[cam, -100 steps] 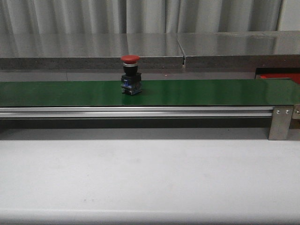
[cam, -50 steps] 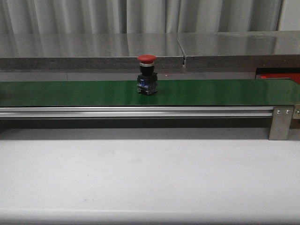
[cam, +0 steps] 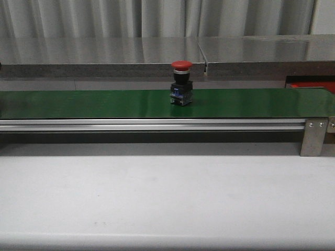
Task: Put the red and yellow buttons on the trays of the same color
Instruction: 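Grasp the yellow push-button with the left gripper and set it on the belt, then lower the right gripper onto the red button on the belt and grasp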
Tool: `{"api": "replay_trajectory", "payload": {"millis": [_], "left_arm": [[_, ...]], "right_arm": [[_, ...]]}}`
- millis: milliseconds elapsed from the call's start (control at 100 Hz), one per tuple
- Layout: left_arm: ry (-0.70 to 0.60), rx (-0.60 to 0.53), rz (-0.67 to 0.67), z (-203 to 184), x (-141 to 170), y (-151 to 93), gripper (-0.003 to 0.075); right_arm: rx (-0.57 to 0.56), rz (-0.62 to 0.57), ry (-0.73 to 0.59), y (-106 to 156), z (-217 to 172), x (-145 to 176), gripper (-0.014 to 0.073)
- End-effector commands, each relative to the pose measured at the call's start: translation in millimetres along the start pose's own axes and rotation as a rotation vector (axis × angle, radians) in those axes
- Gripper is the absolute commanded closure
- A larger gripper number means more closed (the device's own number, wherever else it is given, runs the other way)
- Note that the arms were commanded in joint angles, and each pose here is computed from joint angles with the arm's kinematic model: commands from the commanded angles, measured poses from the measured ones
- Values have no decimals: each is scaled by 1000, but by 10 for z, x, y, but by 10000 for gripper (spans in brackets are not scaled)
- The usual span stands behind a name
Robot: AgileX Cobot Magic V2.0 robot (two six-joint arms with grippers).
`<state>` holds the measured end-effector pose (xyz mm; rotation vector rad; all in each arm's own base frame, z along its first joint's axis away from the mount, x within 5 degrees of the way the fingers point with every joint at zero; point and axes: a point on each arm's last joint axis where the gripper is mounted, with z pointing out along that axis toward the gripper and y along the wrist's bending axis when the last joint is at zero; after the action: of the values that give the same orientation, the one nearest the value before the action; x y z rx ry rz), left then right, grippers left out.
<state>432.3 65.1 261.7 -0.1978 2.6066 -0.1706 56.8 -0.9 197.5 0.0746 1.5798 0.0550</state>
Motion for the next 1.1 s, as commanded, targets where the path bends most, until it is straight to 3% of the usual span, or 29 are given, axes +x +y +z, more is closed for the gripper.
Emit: {"api": "replay_trajectory", "payload": {"millis": [0,330,660,940,1090], "left_arm": [[-173,26,15,-546,-213,-142,78],[-397,51,201,-1541,-143,-543,78],[-580,106,299,-2029,701,-889,78],[-653,138,277,-2159,1587,-781,95],[-663,137,275,-2148,1943,-700,232]], "right_arm": [[-14,-17,-92,17,-7,-131,711],[-24,-22,-159,27,-15,-194,711],[-19,24,-124,44,10,-459,711],[6,37,66,83,267,-973,711],[37,36,292,101,538,-1258,711]]}}
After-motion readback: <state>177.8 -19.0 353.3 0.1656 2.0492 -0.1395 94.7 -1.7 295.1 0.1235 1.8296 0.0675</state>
